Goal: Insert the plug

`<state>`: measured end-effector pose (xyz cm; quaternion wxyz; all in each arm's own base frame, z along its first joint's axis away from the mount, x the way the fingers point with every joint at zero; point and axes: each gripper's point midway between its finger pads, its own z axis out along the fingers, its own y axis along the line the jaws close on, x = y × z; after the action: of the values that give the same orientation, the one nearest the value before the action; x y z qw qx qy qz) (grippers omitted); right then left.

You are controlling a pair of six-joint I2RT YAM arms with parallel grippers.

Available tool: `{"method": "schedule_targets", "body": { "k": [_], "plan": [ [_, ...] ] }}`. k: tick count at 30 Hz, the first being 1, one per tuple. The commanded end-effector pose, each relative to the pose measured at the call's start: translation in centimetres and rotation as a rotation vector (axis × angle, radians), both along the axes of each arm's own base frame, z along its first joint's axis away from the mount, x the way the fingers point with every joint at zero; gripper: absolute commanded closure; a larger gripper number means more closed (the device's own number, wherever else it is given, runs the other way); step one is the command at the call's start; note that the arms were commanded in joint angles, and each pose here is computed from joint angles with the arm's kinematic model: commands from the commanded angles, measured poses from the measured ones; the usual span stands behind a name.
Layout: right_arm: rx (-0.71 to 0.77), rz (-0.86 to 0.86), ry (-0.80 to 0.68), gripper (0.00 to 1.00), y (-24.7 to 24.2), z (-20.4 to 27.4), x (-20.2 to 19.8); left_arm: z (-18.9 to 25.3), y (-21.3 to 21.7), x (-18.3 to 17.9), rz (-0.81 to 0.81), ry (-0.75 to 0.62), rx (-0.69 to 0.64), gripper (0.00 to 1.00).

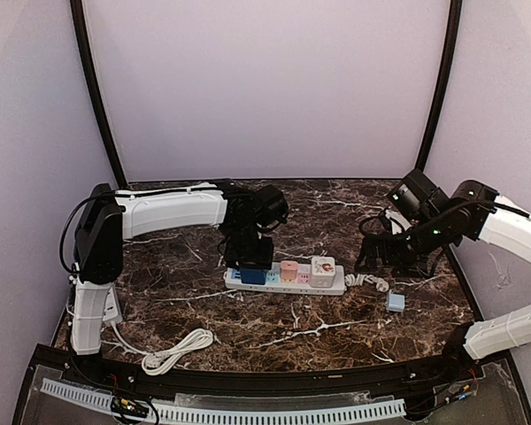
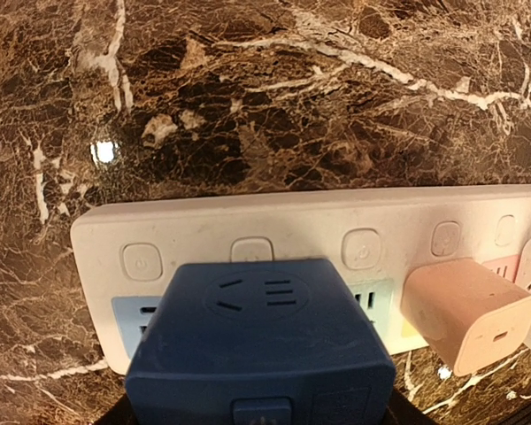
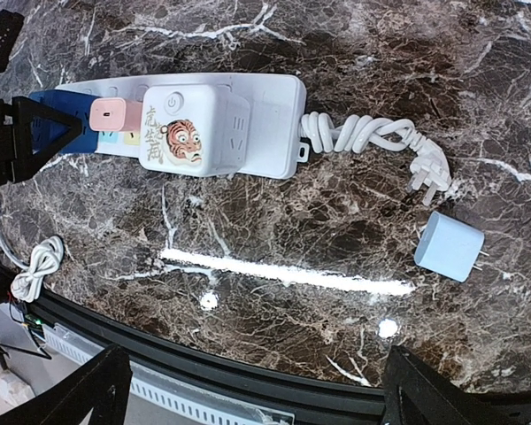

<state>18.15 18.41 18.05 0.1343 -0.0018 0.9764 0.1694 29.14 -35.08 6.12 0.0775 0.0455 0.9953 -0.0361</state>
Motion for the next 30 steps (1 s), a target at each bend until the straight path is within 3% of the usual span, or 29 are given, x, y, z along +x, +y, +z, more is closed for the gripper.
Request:
{"method": "schedule_targets", "body": {
  "k": [1, 8, 15, 23, 28, 30],
  "plan": [
    [0.007, -0.005, -0.035, 0.01, 0.2, 0.8, 0.9, -10.7, 4.3, -4.0, 0.077, 0.244, 0.221, 0.99],
    [0.003, -0.015, -0.031, 0.02, -0.2, 0.7, 0.5, -11.2, 4.7, -4.5, 0.092, 0.261, 0.241, 0.99],
    [0.002, -0.027, -0.036, 0.01, -0.6, 1.0, 0.4, -10.3, 3.9, -4.0, 0.066, 0.242, 0.218, 0.82],
    [0.013, -0.041, -0.049, 0.01, -0.8, 1.7, 0.3, -6.2, 3.4, -2.9, 0.055, 0.161, 0.174, 0.42],
    [0.014, -0.042, -0.055, 0.01, -1.0, 2.1, 0.1, -0.6, 2.5, -1.6, 0.045, 0.043, 0.102, 0.03],
    [0.014, -0.039, -0.056, 0.01, -1.0, 2.2, 0.1, 1.4, 2.4, -1.3, 0.046, 0.010, 0.084, 0.02]
  ]
}}
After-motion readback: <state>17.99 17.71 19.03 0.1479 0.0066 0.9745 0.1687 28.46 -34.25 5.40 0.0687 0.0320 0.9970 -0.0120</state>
